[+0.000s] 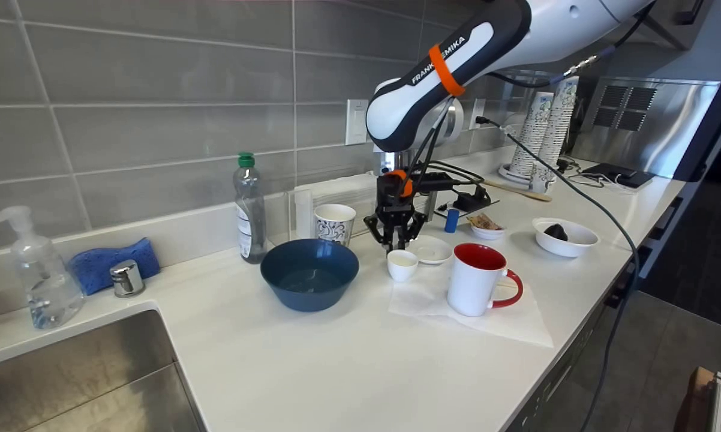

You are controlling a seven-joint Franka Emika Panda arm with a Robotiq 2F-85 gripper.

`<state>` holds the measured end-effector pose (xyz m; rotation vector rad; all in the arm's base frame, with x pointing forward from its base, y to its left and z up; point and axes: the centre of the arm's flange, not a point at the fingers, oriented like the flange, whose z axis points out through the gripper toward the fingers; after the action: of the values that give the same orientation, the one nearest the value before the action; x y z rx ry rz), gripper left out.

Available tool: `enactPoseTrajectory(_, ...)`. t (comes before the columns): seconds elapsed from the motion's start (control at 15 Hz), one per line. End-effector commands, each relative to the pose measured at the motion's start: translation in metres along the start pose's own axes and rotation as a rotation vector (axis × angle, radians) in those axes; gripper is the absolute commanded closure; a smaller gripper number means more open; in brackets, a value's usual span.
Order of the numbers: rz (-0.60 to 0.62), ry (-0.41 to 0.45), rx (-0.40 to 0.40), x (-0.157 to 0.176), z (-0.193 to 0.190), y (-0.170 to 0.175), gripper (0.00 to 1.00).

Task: Remove the mug from the plate and put it on the counter

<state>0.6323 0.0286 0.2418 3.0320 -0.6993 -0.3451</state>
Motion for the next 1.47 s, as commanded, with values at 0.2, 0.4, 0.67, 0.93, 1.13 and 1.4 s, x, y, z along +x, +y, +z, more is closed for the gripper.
enactPoseTrajectory(0.2,0.0,0.047,-0.024,-0.003,-0.004,0.008,0.21)
enactPoseTrajectory(0.4,0.016,0.084,-0.02,-0.008,-0.016,0.019,0.0)
enactPoseTrajectory(0.67,0.016,0.165,0.028,-0.033,-0.051,0.042,0.0)
enactPoseTrajectory(0.93,-0.082,0.293,0.012,-0.075,-0.082,0.058,0.0)
enactPoseTrajectory(1.13,-0.193,0.407,-0.025,-0.111,-0.095,0.067,0.0)
enactPoseTrajectory(1.4,-0.335,0.561,-0.085,-0.167,-0.104,0.069,0.0)
